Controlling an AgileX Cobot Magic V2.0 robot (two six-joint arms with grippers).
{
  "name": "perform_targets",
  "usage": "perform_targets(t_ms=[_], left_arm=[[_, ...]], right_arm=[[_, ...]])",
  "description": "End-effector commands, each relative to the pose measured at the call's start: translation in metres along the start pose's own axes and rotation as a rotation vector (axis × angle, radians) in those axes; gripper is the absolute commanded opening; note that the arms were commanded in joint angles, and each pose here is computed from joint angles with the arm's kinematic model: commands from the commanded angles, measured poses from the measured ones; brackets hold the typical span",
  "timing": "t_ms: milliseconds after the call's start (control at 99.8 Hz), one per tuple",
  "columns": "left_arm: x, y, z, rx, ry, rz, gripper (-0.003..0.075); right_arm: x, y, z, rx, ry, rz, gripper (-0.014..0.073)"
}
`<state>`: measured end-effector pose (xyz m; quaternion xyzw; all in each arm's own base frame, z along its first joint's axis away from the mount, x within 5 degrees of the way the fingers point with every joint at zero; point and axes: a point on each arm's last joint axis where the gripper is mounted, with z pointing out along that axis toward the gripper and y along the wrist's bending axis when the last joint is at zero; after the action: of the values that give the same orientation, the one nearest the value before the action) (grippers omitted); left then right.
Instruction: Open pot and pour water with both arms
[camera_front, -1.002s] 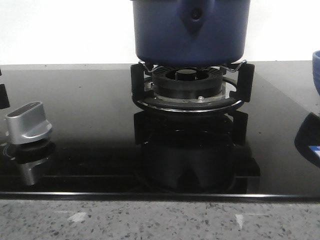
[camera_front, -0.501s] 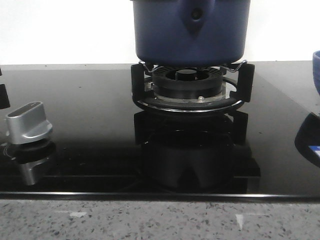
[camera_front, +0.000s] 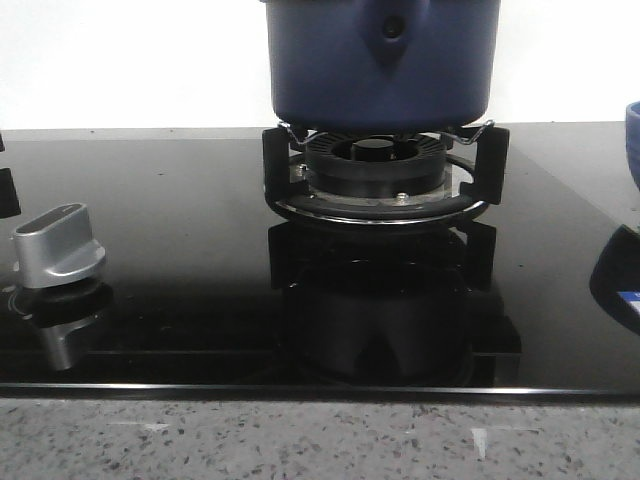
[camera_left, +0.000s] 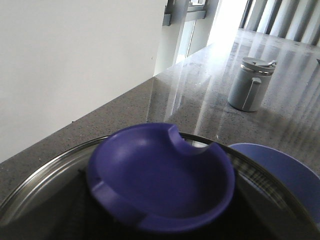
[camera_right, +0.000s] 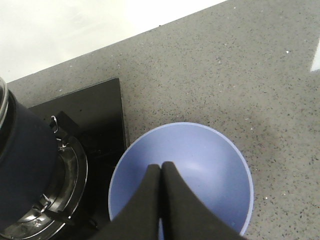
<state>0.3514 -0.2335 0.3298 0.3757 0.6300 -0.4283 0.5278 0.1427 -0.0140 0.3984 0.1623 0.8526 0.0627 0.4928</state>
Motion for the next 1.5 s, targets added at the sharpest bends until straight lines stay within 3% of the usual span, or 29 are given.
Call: perform_targets(t_ms=[0,140,401,661,931,1242,1492], left_arm=[[-0.029,-0.009,-0.011,0.028,-0.088,-0.011,0.0317],[-0.028,-0.010,-0.011,0.039,-0.076,0.002,0.0316],[-0.025,0.000,-0.011,-0.071,-0.051,0.025,0.0316],[-0.026,0.000,-0.011,-0.068,-0.050,0.089,0.0323],[-0.029,-0.001,-0.012,-0.066,-0.084,0.095,0.0548],[-0.065,-0.019,-0.033,-0.080,-0.190,0.111,0.0549],[-0.104,-0.043,-0.076,-0.113,-0.245,0.173,0.0521]], right_arm=[[-0.015,0.004,-0.009,-0.026,-0.115,-0.016,-0.0067],[-0.015,0.004,-0.009,-0.027,-0.118,-0.016,-0.0067],[-0.015,0.004,-0.009,-0.026,-0.116,-0.016,-0.0067],[-0.015,0.004,-0.009,-0.026,-0.116,-0.016,-0.0067],[-0.015,0.004,-0.009,-0.026,-0.116,-0.016,-0.0067],[-0.015,0.004,-0.009,-0.027,-0.120,-0.016,-0.0067],[-0.015,0.005,-0.009,-0.025,-0.123,-0.078,-0.0067]])
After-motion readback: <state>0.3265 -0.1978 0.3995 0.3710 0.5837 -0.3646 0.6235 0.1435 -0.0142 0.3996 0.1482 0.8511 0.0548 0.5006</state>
